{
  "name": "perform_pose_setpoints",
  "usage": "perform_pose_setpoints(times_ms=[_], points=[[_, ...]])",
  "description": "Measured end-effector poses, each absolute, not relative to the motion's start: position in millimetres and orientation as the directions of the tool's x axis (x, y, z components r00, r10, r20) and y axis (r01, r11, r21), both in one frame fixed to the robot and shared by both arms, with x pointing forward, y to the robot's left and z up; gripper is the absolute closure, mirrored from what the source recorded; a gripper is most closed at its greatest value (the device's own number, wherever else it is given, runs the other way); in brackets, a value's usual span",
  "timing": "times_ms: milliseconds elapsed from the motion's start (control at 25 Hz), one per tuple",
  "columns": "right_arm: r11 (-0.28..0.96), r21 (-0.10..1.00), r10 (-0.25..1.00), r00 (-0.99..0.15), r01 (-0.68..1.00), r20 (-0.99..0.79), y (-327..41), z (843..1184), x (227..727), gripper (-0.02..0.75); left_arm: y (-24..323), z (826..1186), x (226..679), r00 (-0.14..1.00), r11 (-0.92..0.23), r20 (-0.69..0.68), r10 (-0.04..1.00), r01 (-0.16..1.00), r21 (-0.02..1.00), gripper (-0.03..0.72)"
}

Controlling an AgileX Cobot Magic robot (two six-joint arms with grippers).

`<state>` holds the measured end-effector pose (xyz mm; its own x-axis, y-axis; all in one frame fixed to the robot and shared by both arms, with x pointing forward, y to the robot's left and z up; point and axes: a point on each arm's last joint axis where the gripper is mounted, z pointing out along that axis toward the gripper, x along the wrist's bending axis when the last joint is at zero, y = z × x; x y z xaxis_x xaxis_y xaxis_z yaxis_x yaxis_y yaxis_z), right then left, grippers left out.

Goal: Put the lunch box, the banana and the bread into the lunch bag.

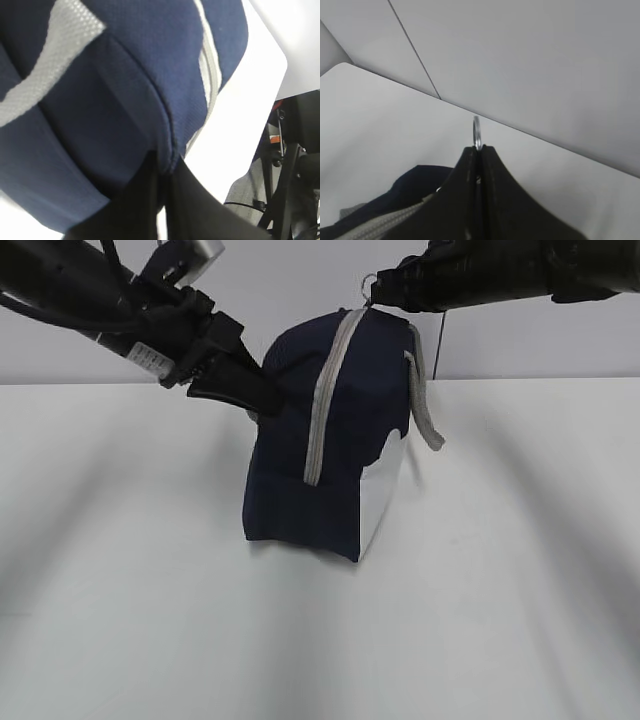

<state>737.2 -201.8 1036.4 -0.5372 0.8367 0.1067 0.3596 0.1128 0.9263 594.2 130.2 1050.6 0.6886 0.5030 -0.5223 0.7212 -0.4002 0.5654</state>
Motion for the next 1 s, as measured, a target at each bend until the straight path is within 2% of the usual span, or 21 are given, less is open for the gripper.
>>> perform_pose_setpoints(times_ms=[320,800,1000], points=[[0.107,0.936,0.834,-0.543,0.335,0.099,-209.4,1047.2,740.2,0.754,132.1,1063.1,588.8,0.707,-0.402,-0.501,0.498,0.701,0.589,0.686],[0.111,0.927,0.808,-0.576,0.359,0.126,-212.8,1030.3,751.2,0.754,132.5,1062.5,587.9,0.71,-0.414,-0.499,0.496,0.699,0.583,0.687],[0.114,0.937,0.799,-0.591,0.329,0.11,-212.2,1038.8,755.3,0.754,133.1,1061.8,587.6,0.713,-0.423,-0.494,0.497,0.696,0.58,0.687]])
